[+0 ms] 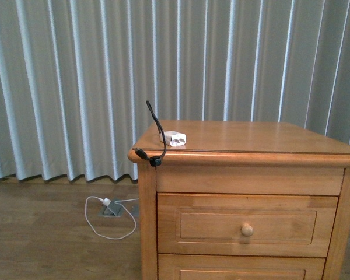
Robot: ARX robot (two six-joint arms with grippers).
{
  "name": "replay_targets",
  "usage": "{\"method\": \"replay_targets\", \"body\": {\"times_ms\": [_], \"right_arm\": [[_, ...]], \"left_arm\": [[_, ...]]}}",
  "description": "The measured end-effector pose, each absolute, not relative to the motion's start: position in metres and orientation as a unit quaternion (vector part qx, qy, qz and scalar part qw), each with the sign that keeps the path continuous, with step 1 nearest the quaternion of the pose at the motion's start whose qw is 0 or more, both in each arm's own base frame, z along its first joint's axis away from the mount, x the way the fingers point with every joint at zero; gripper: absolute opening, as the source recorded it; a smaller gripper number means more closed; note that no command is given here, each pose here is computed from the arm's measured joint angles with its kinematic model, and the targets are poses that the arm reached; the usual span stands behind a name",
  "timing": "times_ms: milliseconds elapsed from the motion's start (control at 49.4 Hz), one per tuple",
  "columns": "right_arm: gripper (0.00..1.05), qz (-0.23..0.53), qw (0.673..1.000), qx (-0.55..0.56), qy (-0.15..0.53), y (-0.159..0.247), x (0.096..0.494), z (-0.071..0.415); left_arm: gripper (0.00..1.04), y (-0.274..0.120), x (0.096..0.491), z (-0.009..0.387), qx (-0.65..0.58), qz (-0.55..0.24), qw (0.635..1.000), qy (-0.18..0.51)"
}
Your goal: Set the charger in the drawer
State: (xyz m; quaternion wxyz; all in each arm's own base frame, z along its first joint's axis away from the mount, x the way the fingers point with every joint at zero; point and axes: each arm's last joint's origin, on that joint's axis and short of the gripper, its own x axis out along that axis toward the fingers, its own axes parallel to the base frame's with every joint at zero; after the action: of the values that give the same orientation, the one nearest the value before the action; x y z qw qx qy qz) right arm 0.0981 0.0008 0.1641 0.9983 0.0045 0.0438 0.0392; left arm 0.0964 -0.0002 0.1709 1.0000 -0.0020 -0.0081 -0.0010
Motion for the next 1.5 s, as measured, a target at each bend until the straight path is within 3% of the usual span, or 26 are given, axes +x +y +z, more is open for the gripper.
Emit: {"method": "replay_targets", "body": {"times_ms": [81,162,466,912,1155,1499], "right_arm": [[0.96,0.081,0.990,0.016,0.114,0.005,0.107,0.163],[0.96,0.086,0.987,0.017,0.136,0.010,0.120,0.164],[0.96,0.094,0.985,0.012,0.148,0.038,0.200,0.173],[0.96,0.085,0.979,0.019,0.183,0.090,0.330,0.140],[0.96,0.067,0.983,0.024,0.170,0.113,0.401,0.116],[0.96,0.062,0.982,0.021,0.179,0.126,0.436,0.084]], "left_arm": [[0.99,0.000,0.096,0.171,-0.002,-0.002,1.000,-0.008],[0.99,0.000,0.096,0.171,-0.002,-0.001,1.000,-0.008],[0.99,0.000,0.096,0.171,-0.002,-0.001,1.000,-0.008],[0.99,0.000,0.096,0.171,-0.002,-0.001,1.000,-0.008],[0.99,0.000,0.096,0.171,-0.002,-0.001,1.000,-0.008],[0.99,0.000,0.096,0.171,-0.002,-0.001,1.000,-0.008]]}}
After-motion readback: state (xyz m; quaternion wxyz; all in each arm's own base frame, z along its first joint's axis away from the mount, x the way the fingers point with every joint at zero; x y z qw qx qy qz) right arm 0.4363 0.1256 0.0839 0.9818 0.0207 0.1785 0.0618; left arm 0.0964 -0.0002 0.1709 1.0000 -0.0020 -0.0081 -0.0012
